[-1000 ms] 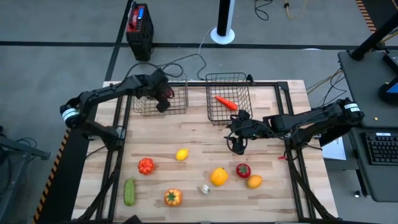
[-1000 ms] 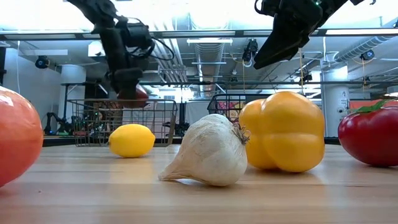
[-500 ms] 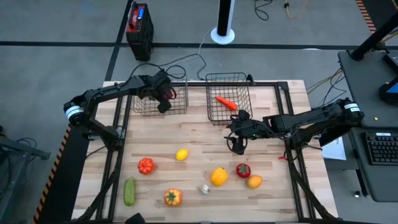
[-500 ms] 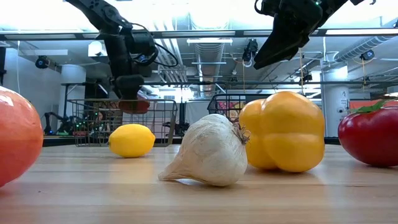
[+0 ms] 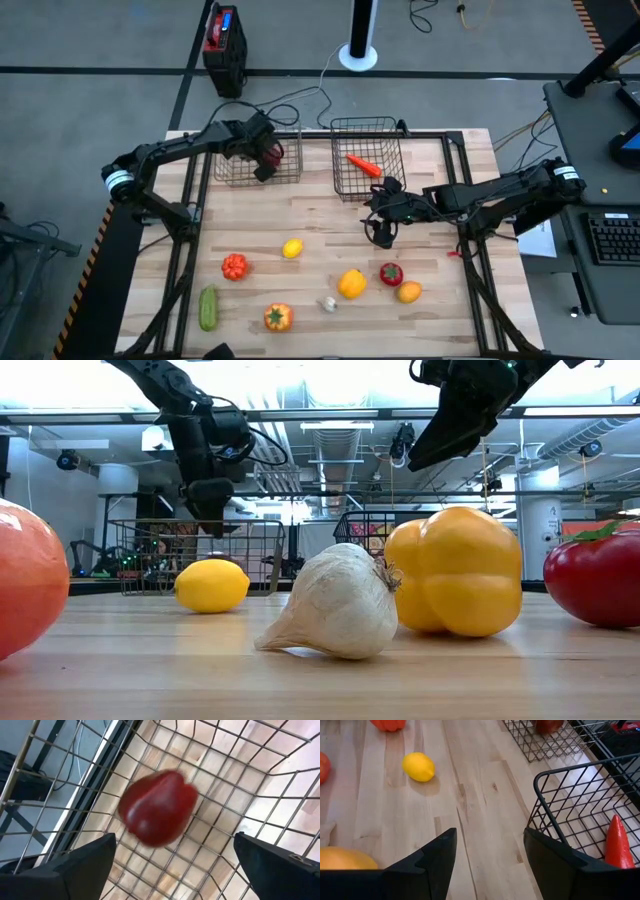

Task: Sort produce into baskets
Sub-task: Put the tomato into the gold wire basket

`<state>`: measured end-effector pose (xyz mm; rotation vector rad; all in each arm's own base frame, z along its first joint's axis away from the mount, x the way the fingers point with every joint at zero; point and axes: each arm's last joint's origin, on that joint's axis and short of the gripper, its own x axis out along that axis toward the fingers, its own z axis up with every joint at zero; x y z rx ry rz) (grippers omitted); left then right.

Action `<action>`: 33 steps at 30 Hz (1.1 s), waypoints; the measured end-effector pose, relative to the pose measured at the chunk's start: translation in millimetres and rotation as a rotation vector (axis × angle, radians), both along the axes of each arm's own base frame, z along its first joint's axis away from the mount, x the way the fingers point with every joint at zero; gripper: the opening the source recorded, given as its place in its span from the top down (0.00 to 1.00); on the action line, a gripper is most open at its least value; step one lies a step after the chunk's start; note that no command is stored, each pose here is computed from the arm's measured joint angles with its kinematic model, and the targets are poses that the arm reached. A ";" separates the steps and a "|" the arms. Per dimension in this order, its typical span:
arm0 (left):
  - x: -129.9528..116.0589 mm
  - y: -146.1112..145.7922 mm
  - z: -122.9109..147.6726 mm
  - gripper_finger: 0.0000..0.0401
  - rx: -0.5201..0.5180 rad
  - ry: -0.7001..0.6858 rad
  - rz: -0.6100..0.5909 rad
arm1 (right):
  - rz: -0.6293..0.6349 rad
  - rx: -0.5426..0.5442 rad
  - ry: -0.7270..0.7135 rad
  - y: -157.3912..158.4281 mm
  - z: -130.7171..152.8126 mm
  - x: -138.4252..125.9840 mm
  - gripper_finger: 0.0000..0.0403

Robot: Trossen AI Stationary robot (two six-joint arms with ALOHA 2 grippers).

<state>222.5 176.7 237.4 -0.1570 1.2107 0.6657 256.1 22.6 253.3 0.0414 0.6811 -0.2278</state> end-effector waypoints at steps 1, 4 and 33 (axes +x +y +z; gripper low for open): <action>-0.6 -0.5 1.0 0.04 -0.001 -0.007 0.011 | -0.004 0.005 -0.001 0.0 0.0 0.0 0.44; -2.5 -6.7 6.6 0.04 -0.026 -0.033 0.002 | -0.010 0.011 -0.003 0.0 0.0 0.0 0.44; 8.1 -238.7 49.1 0.04 -0.095 -0.349 -0.250 | 0.016 0.160 0.165 52.6 46.8 -10.3 0.44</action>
